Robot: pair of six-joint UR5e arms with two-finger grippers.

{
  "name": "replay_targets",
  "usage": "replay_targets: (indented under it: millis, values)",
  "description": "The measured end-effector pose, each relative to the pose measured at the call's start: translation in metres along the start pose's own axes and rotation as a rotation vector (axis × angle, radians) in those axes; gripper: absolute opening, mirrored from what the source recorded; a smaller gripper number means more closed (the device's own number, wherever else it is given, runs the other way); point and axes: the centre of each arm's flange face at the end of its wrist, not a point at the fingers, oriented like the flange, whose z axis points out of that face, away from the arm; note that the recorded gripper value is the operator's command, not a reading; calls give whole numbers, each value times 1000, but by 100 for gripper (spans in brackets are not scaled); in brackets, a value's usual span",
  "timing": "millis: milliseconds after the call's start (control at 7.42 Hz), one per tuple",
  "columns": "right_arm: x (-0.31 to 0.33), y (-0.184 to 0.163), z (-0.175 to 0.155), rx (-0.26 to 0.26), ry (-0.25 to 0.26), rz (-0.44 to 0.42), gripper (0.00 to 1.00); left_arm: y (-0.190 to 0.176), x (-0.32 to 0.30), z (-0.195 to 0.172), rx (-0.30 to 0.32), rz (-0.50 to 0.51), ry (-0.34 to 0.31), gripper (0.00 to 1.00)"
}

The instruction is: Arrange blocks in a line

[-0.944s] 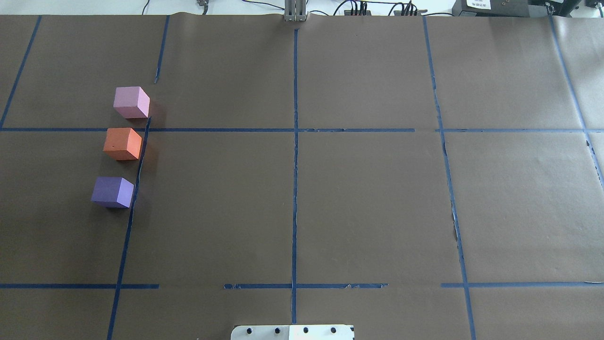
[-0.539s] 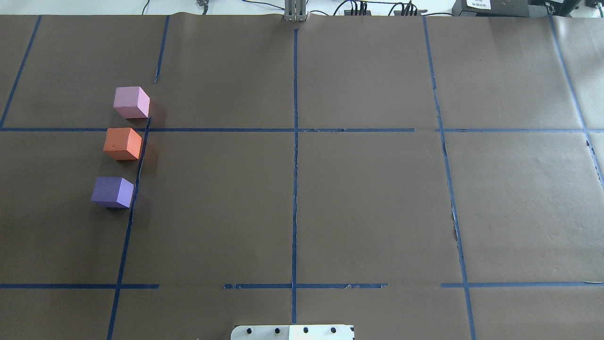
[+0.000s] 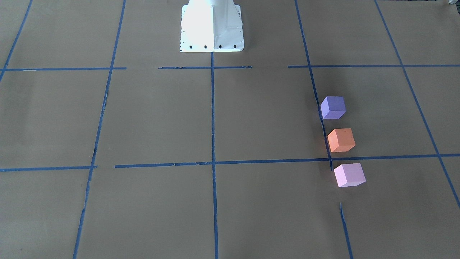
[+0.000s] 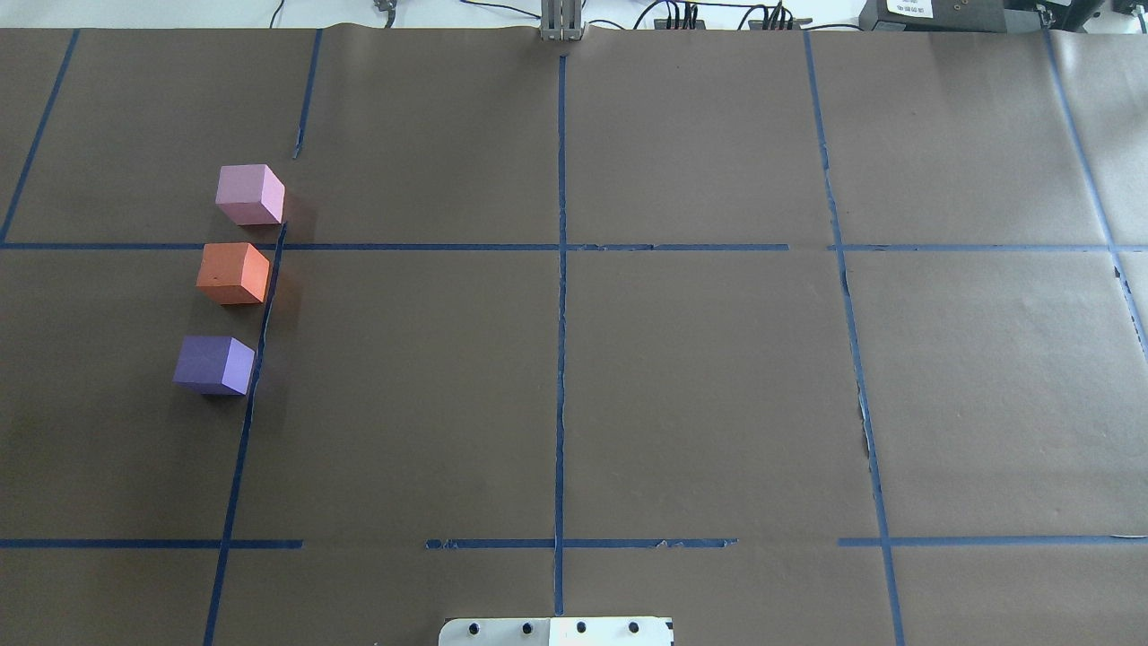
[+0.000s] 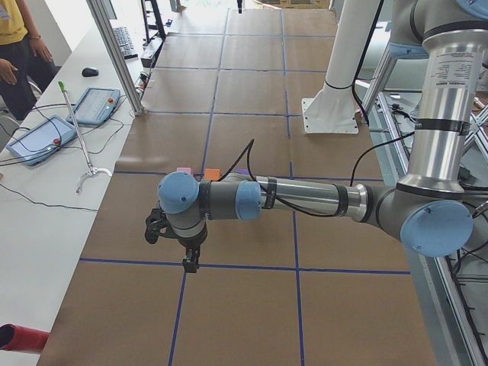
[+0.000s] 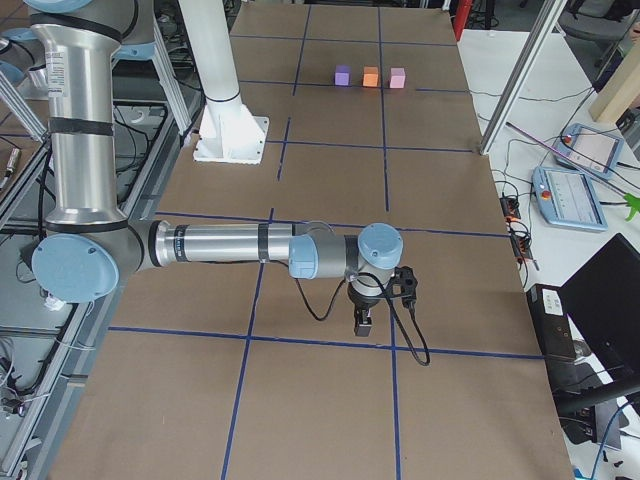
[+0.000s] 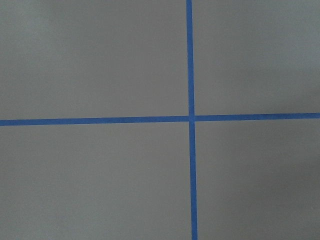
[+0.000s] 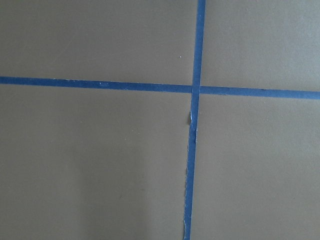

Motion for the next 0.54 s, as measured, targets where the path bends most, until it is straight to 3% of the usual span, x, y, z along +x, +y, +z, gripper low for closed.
replay_targets:
  millis: [539]
  values:
    - [0, 0, 0, 0, 0, 0, 100, -1, -1, 1, 9, 12, -1, 100]
